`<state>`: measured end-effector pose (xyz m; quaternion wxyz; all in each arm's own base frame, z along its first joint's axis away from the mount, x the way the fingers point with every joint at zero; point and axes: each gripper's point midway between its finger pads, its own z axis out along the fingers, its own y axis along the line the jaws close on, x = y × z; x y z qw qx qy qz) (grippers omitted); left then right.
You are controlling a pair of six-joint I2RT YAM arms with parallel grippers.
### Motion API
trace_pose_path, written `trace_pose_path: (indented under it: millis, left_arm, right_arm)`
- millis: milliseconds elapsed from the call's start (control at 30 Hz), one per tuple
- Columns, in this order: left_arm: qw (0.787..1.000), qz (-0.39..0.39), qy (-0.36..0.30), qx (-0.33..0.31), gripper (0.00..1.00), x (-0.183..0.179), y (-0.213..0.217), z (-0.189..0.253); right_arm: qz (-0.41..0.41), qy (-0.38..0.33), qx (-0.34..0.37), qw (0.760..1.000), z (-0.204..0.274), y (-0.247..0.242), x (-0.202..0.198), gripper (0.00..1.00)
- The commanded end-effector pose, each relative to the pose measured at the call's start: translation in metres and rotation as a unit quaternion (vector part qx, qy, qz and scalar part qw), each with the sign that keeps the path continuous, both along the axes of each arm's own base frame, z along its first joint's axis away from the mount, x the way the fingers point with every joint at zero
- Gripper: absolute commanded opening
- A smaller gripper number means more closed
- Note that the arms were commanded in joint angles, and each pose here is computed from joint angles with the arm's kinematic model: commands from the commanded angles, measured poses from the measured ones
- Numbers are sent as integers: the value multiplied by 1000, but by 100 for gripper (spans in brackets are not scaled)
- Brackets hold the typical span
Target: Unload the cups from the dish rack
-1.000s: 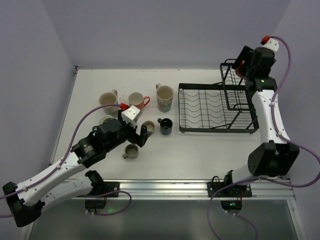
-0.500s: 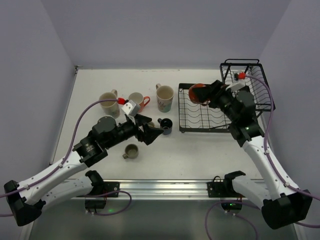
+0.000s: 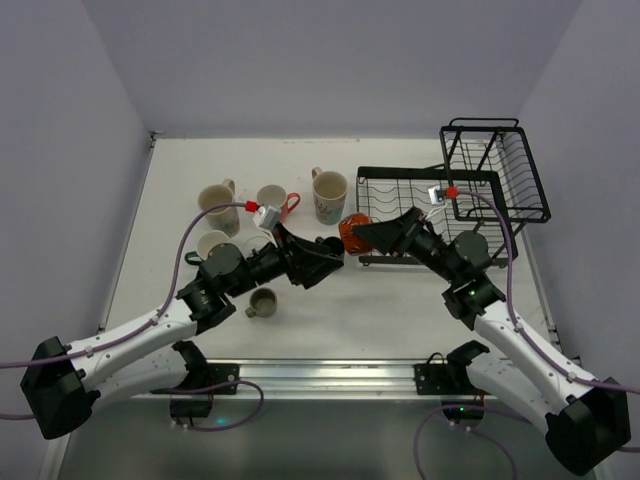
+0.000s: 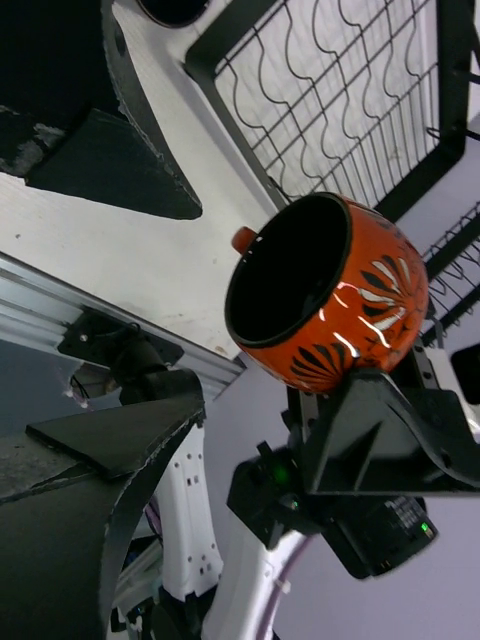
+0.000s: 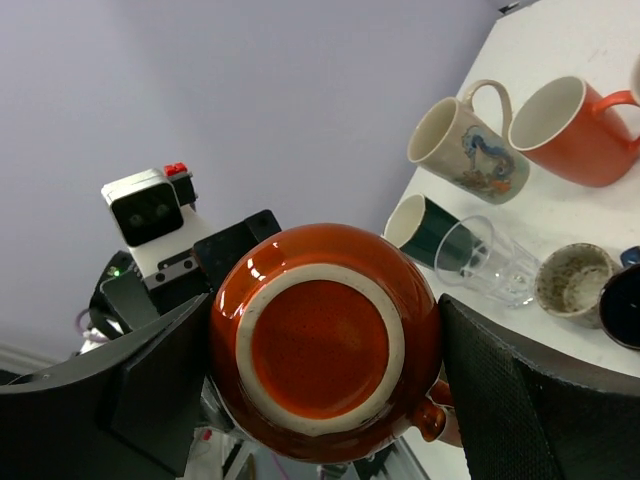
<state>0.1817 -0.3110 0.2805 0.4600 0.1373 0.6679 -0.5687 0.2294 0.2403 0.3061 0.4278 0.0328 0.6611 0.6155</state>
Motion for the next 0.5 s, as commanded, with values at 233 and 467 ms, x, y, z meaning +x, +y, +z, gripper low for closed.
trace_pose_path:
  millis: [233, 467]
  left_arm:
    - [995, -30, -24, -92, 70, -8, -10, 41]
    - [994, -38, -29, -97, 62, -7, -15, 40]
  right_arm:
    - [50, -51, 61, 996, 37, 11, -25, 38]
    - [77, -36, 63, 994, 29, 28, -32, 38]
